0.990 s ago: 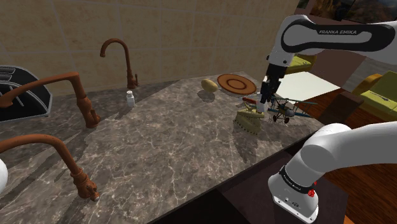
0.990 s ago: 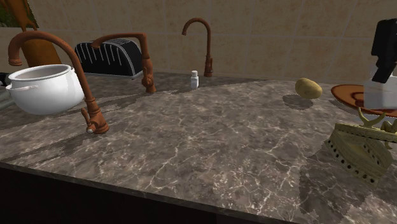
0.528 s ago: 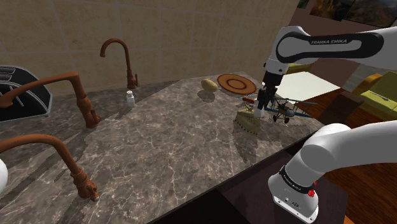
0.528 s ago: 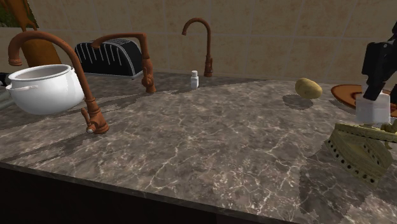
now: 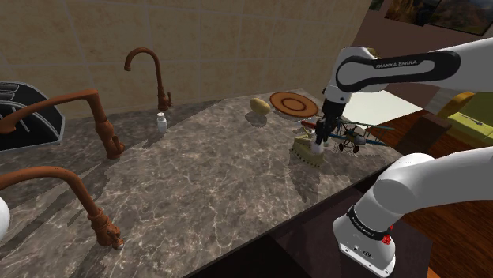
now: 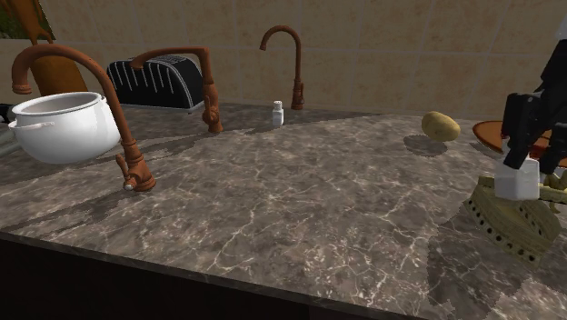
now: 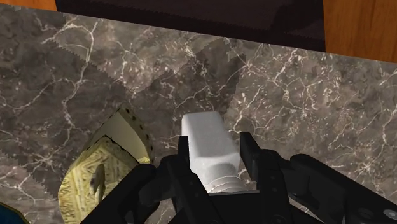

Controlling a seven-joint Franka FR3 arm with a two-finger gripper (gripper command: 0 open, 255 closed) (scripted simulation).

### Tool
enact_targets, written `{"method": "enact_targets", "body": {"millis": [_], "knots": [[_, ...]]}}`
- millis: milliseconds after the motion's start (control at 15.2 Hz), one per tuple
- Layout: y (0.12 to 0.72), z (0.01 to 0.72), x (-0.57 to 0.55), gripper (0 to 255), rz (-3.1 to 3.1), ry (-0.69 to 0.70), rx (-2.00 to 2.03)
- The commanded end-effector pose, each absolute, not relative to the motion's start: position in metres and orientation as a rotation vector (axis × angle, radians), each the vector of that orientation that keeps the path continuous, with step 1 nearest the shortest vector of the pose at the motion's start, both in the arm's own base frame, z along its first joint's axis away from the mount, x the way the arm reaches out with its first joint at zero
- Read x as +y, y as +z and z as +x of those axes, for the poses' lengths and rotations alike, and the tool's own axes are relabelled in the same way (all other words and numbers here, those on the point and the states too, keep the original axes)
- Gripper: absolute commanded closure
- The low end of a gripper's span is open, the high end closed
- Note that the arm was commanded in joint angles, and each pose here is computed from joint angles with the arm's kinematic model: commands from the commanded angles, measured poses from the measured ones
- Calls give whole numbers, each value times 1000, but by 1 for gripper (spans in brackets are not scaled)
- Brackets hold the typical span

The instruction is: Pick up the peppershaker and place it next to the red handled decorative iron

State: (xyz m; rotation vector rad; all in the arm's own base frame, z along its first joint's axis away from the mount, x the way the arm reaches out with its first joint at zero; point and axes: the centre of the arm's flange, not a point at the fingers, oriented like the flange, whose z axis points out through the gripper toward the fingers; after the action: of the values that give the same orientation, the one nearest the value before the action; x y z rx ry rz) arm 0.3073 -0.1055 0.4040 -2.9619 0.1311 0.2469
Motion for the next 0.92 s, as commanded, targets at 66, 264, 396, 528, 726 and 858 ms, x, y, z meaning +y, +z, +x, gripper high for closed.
{"method": "enact_targets", "body": {"millis": [66, 264, 396, 528, 726, 858], "knots": [[388, 307, -106, 255, -2962, 246, 131], [372, 307, -106, 255, -2962, 246, 131], [362, 307, -106, 255, -2962, 246, 131], [351, 307, -106, 255, -2962, 246, 131], [335, 307, -106, 255, -2962, 246, 131], [325, 307, -106, 255, -2962, 246, 131]]}}
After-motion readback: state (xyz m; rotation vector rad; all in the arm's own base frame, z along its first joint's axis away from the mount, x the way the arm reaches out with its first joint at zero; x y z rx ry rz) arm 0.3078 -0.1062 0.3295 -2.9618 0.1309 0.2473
